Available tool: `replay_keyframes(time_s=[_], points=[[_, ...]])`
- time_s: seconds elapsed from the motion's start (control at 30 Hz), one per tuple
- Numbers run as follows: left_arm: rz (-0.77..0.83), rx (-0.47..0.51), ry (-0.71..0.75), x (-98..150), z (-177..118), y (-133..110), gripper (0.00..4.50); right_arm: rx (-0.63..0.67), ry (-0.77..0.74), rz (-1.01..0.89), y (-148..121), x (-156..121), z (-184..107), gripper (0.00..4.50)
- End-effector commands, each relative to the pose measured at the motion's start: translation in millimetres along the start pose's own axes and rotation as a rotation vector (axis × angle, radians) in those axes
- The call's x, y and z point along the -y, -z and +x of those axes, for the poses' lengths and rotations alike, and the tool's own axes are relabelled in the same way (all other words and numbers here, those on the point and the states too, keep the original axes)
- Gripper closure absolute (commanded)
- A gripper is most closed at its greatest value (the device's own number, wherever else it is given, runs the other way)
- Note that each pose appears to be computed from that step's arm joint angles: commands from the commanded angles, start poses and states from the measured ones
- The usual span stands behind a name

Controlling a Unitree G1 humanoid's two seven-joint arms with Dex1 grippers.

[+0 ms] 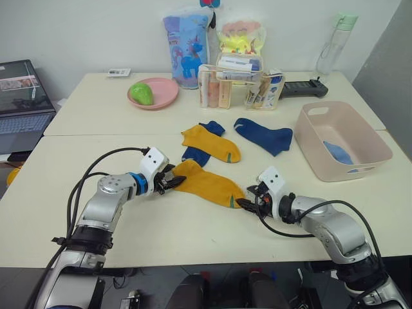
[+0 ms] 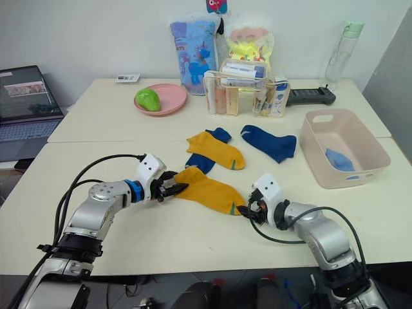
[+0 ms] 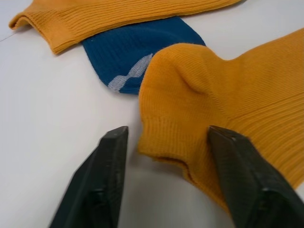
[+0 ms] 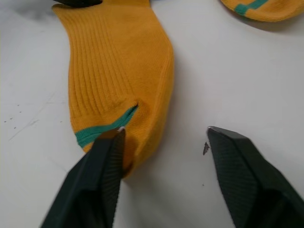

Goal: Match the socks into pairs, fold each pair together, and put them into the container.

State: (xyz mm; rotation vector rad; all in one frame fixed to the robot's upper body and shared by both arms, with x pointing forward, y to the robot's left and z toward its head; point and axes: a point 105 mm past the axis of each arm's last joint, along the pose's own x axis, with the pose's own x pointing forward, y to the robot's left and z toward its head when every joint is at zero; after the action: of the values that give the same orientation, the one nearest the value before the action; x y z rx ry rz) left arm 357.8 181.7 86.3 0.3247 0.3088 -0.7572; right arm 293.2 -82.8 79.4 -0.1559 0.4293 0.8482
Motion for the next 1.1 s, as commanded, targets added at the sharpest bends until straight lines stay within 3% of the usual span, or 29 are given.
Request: replay_keyframes(time_s=[0.03,0.17,0.2,0.33,0.6,0.73,0.83,1.1], points=[[0.013,0.039,0.001,3,-6,-10,3.07,0.045,-0.015,-0.005,-12,1,-4,2.95],[-0.005,0.038,-0.002,6,-12,-11,4.37,0.056,-0.004,-0.008,-16,9,-8,4.35],[-0.011,0.037,-0.004,7,-14,-11,4.48,0.058,0.001,-0.01,-17,11,-9,4.48],[-0.05,0.056,0.019,20,-21,-12,4.48,0.086,0.075,-0.078,-28,29,-9,4.48],[-0.233,0.099,0.029,60,-29,-16,4.48,0.095,0.045,-0.184,-44,43,5,4.48],[-0.395,0.137,0.051,96,-34,-17,4.48,0.094,0.028,-0.27,-58,51,24,4.48],[-0.437,0.112,0.058,113,-36,-12,4.48,0.116,-0.009,-0.296,-71,47,41,4.48],[-0.491,0.105,0.102,132,-40,-13,4.48,0.156,-0.097,-0.335,-83,27,63,4.48]])
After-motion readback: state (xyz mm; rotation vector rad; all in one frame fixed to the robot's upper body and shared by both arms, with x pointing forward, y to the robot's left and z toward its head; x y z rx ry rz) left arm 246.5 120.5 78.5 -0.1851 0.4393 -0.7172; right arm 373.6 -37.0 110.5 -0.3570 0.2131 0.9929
